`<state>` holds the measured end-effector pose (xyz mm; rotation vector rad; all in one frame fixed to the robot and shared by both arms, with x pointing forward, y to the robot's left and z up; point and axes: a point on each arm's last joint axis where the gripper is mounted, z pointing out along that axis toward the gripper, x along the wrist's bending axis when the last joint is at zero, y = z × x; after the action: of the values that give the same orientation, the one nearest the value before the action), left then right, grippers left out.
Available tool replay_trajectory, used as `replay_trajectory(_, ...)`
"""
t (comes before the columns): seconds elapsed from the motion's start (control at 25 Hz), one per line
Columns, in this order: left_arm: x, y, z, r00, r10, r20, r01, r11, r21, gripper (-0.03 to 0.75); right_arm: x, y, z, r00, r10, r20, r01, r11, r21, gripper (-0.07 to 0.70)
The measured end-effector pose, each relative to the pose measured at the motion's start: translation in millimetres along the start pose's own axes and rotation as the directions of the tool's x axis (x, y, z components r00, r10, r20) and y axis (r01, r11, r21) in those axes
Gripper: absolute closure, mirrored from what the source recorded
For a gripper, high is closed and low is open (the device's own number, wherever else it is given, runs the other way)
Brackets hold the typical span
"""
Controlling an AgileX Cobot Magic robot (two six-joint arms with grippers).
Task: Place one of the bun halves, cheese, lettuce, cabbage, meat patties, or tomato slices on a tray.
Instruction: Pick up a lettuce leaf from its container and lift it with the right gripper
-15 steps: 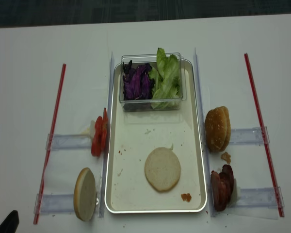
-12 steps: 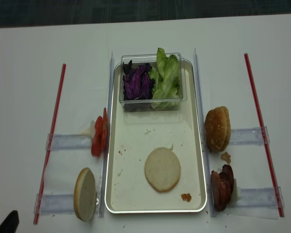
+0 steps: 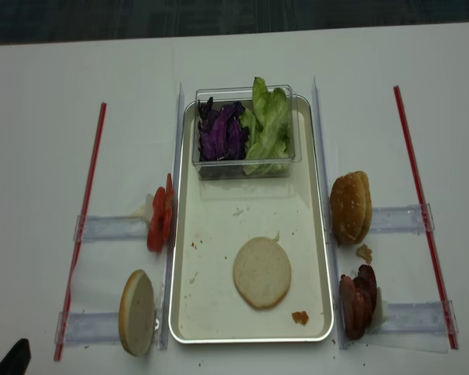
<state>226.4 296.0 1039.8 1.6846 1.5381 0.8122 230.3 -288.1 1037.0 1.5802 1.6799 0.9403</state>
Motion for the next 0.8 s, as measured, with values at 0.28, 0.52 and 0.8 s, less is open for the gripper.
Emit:
replay_trajectory(0.28,0.0,0.0,0.0,1.000,0.000,0.000,0.000,1.000,0.000,0.324,0.0,0.0,0.0,1.000,0.000,0.000,0.000,1.000,0.000,0.162)
replay_trajectory(0.52,0.0,0.0,0.0,1.000,0.000,0.000,0.000,1.000,0.000,0.324,0.0,0.0,0.0,1.000,0.000,0.000,0.000,1.000,0.000,0.162)
replay_trajectory(0.8,0.0,0.0,0.0,1.000,0.000,0.000,0.000,1.000,0.000,0.324,-0.9,4.2,6.1,1.000,0.006,-0.002,-0.006,0.999,0.053,0.162)
